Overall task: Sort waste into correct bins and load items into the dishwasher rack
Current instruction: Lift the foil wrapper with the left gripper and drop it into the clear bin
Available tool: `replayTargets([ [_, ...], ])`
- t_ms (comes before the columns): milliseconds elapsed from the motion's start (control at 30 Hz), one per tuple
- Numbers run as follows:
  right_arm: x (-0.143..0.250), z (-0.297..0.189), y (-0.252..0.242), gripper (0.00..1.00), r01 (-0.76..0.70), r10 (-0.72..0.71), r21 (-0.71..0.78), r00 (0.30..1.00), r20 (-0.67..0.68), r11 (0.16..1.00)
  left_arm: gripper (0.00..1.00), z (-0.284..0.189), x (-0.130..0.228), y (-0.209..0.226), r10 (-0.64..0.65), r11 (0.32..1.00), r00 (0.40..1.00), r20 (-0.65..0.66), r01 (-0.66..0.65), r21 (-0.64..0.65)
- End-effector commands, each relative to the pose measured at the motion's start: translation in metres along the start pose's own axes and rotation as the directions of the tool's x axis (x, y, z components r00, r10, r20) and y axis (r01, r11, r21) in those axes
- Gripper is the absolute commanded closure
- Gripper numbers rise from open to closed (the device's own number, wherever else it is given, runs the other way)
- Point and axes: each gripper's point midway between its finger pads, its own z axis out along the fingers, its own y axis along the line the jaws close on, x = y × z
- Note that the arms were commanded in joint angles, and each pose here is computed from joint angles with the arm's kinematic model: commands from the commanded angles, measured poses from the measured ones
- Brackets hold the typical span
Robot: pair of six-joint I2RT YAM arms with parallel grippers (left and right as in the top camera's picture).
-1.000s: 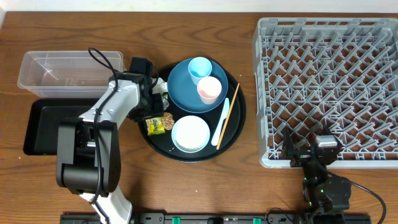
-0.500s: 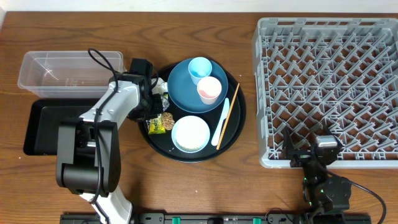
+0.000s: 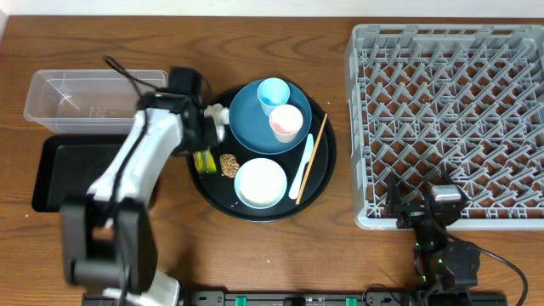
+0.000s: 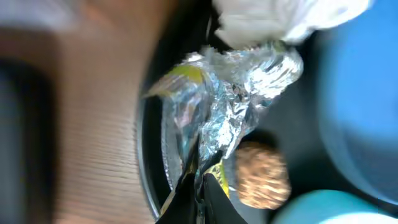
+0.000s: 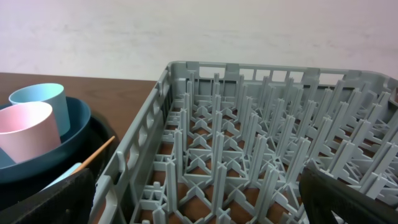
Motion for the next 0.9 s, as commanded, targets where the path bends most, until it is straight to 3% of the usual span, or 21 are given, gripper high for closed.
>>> replayTargets([
  [0,0.001,0.0,0.0,0.01,0.008,-0.008,0.004,1.0,-0.001,1.0,0.94,-0.052,-0.024,0.006,0.001,1.0,0.985,0.175,0.003,-0.026],
  [200,0.001,0.0,0.0,0.01,0.008,-0.008,0.004,1.0,-0.001,1.0,0.94,-0.116,-0.043,0.028,-0.012,0.993,0.916,0.401,0.058,-0.102],
  [367,0.001,0.0,0.0,0.01,0.008,-0.008,0.004,1.0,-0.001,1.0,0.94,-0.142,-0.048,0.029,-0.025,0.994,0.875,0.483,0.072,-0.08],
  [633,0.001,0.0,0.0,0.01,0.008,-0.008,0.004,1.0,-0.001,1.0,0.94,-0.143,-0.061,0.057,-0.043,0.972,0.849,0.526,0.157,-0.175],
  [867,0.001,0.0,0.0,0.01,0.008,-0.008,0.004,1.0,-0.001,1.0,0.94,-0.123,-0.079,0.105,-0.133,0.936,0.842,0.523,0.28,-0.212],
])
